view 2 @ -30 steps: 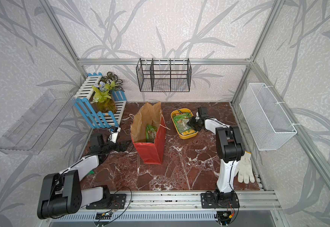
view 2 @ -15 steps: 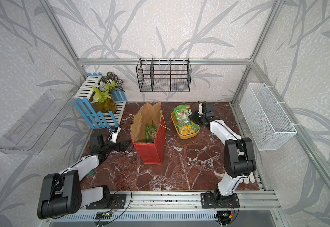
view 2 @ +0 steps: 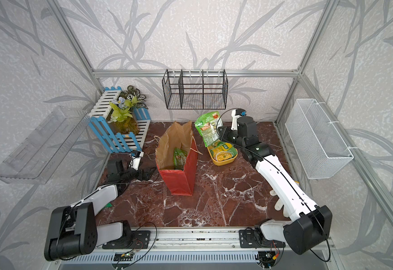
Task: Place the condiment packets inside the bag
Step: Pick up the condiment packet from the storage box, then place the condiment packet in the paper bag.
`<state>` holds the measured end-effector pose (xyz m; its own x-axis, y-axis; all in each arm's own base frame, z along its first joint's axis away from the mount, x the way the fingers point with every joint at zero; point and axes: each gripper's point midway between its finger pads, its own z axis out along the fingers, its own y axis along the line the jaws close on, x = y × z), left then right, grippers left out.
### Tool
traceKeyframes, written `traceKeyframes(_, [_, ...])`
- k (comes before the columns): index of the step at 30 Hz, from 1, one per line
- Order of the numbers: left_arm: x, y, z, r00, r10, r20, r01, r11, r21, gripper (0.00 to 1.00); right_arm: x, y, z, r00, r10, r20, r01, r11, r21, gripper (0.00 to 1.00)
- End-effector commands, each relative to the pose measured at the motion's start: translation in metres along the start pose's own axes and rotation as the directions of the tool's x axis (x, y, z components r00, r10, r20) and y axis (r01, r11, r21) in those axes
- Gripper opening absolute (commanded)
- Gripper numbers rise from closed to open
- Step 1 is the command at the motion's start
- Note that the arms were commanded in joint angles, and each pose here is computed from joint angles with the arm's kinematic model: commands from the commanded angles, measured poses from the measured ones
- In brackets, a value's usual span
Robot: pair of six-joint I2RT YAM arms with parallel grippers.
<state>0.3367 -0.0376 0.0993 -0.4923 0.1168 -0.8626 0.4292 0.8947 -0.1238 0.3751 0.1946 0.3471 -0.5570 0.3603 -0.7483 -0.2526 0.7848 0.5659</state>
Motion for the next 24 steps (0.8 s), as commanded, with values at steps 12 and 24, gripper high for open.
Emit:
traceKeyframes(12, [-0.005, -0.002, -0.003, 1.0, 0.02, 0.02, -0.02, 1.0, 0.007, 1.0, 0.022, 0.102, 0.023, 0.927, -0.37, -0.063, 0.372, 0.928, 0.018, 0.0])
traceKeyframes(24, [-0.004, -0.002, -0.002, 1.0, 0.023, 0.02, -0.023, 1.0, 0.008, 1.0, 0.044, 0.116, 0.045, 0.866, -0.481, -0.139, 0.49, 0.871, 0.037, 0.25])
